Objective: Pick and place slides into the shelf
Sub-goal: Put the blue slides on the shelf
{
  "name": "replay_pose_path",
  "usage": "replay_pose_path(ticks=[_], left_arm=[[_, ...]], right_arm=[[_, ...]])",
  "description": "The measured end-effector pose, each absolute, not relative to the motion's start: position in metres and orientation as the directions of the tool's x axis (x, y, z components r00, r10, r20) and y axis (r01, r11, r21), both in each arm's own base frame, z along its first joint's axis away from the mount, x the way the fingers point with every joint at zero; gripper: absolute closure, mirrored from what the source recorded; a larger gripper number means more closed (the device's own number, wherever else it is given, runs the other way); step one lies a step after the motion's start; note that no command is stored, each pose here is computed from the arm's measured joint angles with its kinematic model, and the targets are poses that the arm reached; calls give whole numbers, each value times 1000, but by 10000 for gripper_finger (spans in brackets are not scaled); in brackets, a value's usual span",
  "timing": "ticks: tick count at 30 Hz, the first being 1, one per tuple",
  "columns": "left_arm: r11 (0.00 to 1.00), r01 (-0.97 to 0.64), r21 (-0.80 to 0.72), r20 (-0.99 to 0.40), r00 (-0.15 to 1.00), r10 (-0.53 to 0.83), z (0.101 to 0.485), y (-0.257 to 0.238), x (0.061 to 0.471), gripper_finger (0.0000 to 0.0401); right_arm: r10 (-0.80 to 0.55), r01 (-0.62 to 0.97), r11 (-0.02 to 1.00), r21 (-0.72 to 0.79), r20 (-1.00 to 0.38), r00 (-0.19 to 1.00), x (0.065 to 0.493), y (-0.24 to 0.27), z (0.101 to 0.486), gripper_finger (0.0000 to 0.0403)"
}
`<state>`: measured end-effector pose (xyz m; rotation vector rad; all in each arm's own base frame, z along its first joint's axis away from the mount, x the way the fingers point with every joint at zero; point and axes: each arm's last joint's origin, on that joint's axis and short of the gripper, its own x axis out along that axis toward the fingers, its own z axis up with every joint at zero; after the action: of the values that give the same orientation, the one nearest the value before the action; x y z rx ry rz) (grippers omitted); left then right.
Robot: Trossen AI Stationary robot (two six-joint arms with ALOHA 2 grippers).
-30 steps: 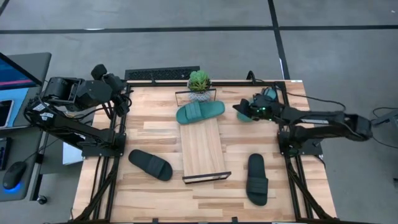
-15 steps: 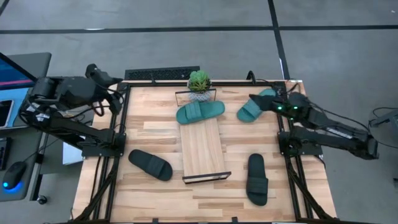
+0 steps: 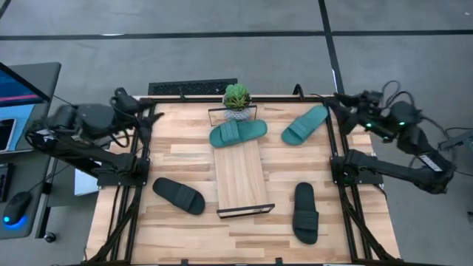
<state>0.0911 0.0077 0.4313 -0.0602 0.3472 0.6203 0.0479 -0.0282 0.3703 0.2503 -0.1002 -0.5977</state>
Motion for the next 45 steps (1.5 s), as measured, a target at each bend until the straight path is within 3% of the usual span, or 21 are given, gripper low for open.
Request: replay_pose_path(ticks=[4,9,16,38,45], left_arm=[[812,-584,-1,-304,773,556,403,7,97,213],[804,-591,-67,-265,788,556,379,6,100,213],[806,-587,-82,-190,803,565,374,6,102,213],[806,-586,-78,-189,803,565,374,7,102,213],[811,-580,-79,-190,807,559,374,6,102,213]], right_arm=[[-593,597,793,123,-66,802,32,-22,388,147],[-627,658,753,-13,-320,711,24,-20,395,147],[-601,666,735,-124,-573,557,31,-25,398,147],[-527,616,765,-189,-733,429,49,-33,374,147],[-575,705,692,-155,-707,410,71,-46,346,147]])
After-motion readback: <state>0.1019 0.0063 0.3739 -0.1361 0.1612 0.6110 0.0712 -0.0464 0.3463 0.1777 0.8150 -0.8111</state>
